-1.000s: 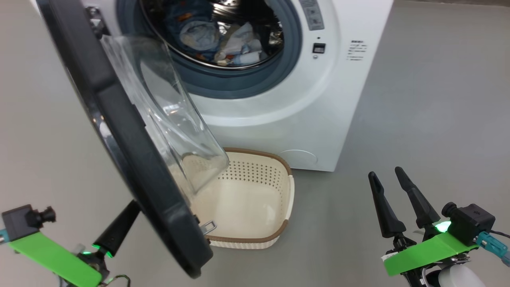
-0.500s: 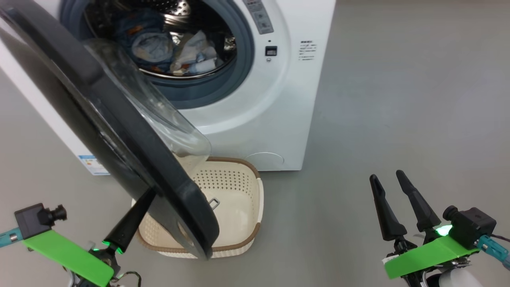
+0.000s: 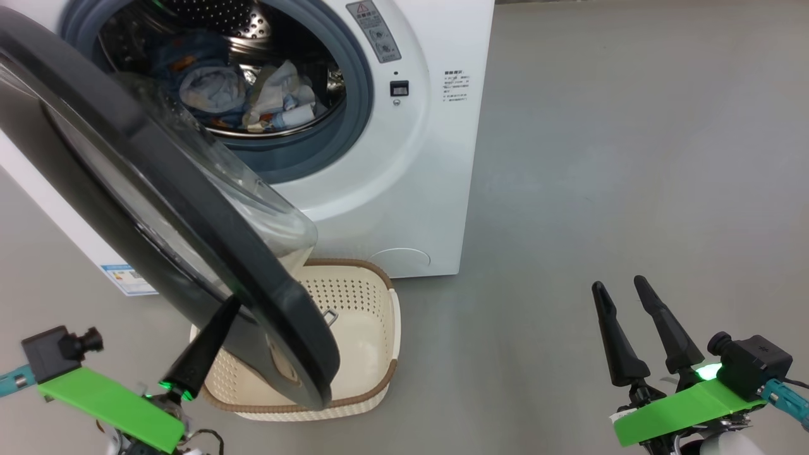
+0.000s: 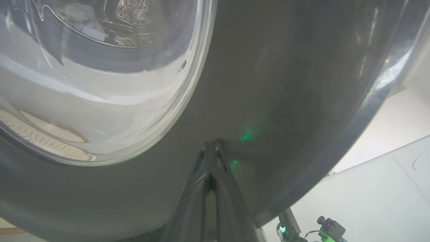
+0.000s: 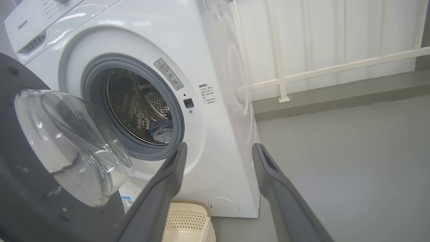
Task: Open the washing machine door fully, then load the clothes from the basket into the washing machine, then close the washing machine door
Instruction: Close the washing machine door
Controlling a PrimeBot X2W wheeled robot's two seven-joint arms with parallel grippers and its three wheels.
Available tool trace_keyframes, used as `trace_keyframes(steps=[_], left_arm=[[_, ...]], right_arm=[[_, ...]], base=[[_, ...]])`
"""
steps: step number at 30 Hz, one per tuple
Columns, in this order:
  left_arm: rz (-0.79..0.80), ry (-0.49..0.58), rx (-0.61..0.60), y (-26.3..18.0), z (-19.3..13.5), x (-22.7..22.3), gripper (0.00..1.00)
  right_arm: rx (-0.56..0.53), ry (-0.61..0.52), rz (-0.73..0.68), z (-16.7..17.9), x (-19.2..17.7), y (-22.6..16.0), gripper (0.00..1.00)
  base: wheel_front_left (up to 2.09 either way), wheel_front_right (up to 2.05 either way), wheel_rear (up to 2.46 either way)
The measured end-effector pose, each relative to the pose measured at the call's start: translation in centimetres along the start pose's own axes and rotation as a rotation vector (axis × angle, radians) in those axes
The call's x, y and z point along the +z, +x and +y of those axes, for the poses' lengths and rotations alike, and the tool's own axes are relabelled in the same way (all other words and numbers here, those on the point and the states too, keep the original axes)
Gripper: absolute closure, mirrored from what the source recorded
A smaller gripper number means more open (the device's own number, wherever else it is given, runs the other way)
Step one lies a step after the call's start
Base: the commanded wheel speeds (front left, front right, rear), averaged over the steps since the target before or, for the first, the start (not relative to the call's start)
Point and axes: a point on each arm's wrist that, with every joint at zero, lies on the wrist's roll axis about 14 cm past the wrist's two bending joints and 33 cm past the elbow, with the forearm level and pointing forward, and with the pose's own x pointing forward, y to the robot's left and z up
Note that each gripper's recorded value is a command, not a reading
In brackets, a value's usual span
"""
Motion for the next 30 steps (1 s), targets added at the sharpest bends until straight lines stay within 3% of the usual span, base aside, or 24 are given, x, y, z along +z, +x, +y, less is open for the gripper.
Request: trace_keyframes(steps=[10, 13, 14, 30], left_arm=[[-0.118, 0.014, 0.087, -1.7, 2.5, 1.7, 1.00], [-0.157, 0.026, 0.134, -2.7, 3.8, 2.0, 0.37], [-0.164, 0.041, 0.150, -3.0, 4.2, 2.0, 0.00], [-0.335, 0.196, 0.324, -6.9, 8.9, 2.9, 0.00]], right_arm=[[0.015, 0.006, 0.002, 0.5, -0.1, 0.4, 0.00], [0.023, 0.006, 0.001, 0.8, -0.1, 0.5, 0.00], [0.026, 0.006, 0.001, 0.8, -0.2, 0.6, 0.00], [0.062, 0.011, 0.017, 1.9, -0.7, 1.3, 0.00]], base=[[0.00, 0.00, 0.00], [0.00, 0.00, 0.00], [0.00, 0.00, 0.00], [0.00, 0.00, 0.00]])
